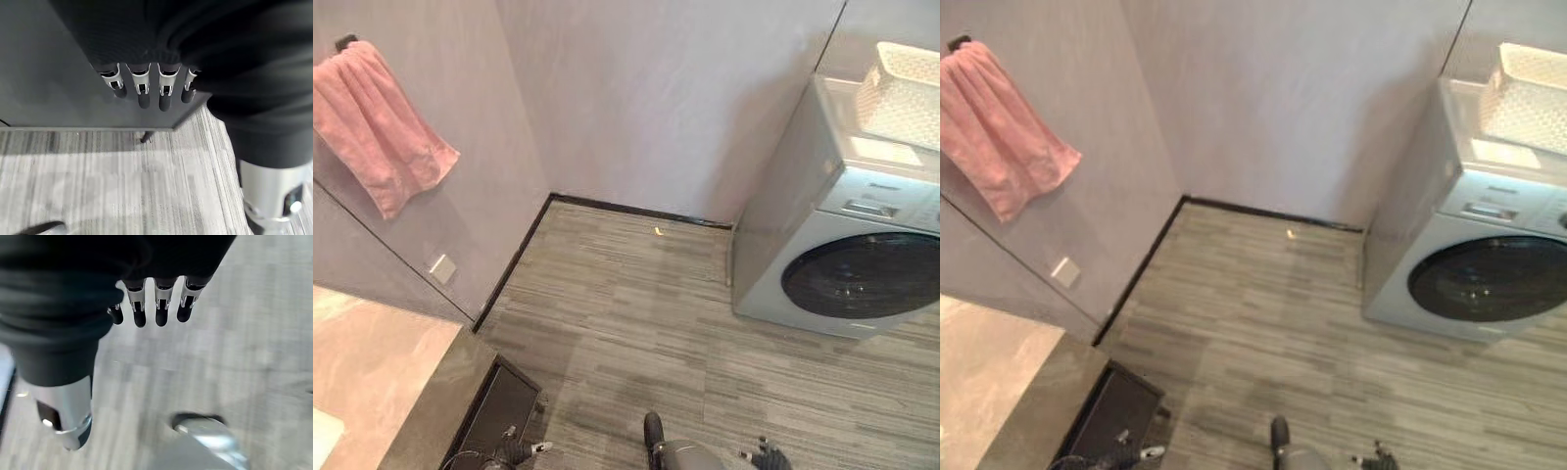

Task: Put brush and paste in cup on sink, flatten towel.

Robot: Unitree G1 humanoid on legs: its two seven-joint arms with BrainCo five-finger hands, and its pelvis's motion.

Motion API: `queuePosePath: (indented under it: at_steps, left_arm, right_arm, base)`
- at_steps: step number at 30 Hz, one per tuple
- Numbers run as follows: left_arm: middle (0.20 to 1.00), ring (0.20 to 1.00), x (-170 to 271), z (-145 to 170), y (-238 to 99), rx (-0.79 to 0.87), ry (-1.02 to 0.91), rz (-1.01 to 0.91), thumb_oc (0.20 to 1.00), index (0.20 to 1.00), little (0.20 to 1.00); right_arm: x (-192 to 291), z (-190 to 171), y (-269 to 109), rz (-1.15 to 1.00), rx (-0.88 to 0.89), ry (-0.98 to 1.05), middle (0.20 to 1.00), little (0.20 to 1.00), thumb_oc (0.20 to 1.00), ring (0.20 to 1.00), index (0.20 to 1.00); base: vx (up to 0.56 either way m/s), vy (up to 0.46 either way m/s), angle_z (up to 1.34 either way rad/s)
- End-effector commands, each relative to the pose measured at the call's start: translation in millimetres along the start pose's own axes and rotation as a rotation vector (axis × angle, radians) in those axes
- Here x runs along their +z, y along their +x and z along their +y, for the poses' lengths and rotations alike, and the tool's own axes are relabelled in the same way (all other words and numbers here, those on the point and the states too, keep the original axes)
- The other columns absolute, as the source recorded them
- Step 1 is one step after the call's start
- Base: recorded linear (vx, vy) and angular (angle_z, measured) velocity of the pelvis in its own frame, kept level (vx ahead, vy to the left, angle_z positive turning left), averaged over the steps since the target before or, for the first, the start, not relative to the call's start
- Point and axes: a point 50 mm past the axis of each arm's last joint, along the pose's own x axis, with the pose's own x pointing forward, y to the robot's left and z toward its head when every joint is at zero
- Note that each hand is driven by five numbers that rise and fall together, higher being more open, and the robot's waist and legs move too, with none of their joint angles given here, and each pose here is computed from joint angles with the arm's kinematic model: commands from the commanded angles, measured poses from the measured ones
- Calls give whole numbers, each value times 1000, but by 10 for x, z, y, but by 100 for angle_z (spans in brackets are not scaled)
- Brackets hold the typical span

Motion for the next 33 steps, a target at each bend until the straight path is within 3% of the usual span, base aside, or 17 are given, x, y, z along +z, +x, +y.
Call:
queuePosePath:
  at_steps: [1, 6, 7, 15, 26, 33]
  left_arm:
    - [1000, 1000, 507, 241, 99, 104, -133, -155, 1000, 1000, 1000]
    - [1000, 1000, 606, 232, 102, 109, -159, -192, 1000, 1000, 1000]
    - [1000, 1000, 611, 153, 98, 80, -127, -194, 1000, 1000, 1000]
    - [1000, 1000, 195, 269, 60, 96, -130, -56, 1000, 1000, 1000]
    - [1000, 1000, 291, 293, 84, 81, -45, -89, 1000, 1000, 1000]
    - [1000, 1000, 292, 374, 78, 116, -46, -104, 1000, 1000, 1000]
  right_arm:
    - [458, -218, 93, -153, -80, -11, 1000, 1000, 1000, 1000, 1000]
    - [601, -185, 102, -203, -80, 29, 1000, 1000, 1000, 1000, 1000]
    - [651, -170, 96, -233, -71, -65, 1000, 1000, 1000, 1000, 1000]
    - [692, 29, 71, -261, 31, -101, 1000, 1000, 1000, 1000, 1000]
    - [793, 93, -26, -360, 110, -232, 1000, 1000, 1000, 1000, 1000]
    - [1014, 148, -64, -461, 145, -290, 1000, 1000, 1000, 1000, 1000]
  base:
    - [441, -242, -3]
    - [396, -25, -19]
    - [1219, 257, -55]
    - [543, 268, -9]
    - [255, -69, 127]
    - [-8, -84, 20]
